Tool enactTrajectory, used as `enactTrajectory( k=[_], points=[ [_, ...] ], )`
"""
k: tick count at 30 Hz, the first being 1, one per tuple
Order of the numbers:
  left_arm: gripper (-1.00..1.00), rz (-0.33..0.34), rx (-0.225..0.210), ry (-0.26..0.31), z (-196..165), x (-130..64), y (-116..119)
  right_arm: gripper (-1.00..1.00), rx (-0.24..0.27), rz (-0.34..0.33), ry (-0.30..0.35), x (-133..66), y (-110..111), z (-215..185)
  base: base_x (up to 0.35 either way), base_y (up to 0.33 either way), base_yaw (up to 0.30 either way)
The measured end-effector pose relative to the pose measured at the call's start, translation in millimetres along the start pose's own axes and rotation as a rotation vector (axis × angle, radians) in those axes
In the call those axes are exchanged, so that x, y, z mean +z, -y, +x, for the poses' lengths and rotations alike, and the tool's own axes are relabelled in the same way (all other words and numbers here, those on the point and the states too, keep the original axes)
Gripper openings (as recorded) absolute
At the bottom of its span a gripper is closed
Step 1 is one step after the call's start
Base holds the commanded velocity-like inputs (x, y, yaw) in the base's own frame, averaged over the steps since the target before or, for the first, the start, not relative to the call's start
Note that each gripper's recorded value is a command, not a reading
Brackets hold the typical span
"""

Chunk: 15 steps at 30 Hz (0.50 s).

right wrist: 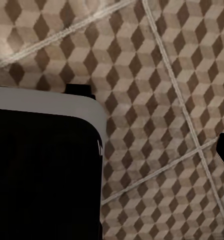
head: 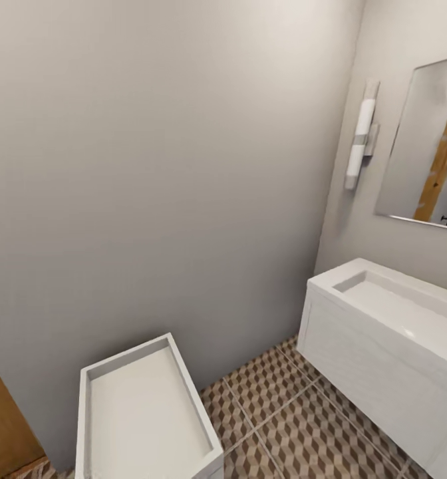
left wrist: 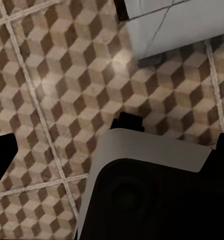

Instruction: Take the four mousetraps from the cabinet in the bathroom and place them on the bathroom floor. Make sure all four end up on the same floor surface, and ensure that at least two of them are either under or directly next to the same bathroom sink.

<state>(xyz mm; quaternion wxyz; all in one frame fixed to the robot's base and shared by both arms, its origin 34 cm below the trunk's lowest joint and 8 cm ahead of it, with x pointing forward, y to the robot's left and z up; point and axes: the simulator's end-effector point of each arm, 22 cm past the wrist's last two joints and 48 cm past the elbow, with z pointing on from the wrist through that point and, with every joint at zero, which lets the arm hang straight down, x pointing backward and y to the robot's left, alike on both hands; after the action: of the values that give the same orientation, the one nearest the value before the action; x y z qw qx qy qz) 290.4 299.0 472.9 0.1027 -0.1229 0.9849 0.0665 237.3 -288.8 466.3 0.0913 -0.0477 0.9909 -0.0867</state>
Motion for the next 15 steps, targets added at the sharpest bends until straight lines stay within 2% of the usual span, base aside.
enactTrajectory(
  k=[15],
  points=[
    [1.00,0.002,-0.003,0.009,-4.5,0.4,-1.6,1.00,0.002,0.000,-0.001,0.0,-0.1,0.2,0.000,0.000,0.292]
  ],
)
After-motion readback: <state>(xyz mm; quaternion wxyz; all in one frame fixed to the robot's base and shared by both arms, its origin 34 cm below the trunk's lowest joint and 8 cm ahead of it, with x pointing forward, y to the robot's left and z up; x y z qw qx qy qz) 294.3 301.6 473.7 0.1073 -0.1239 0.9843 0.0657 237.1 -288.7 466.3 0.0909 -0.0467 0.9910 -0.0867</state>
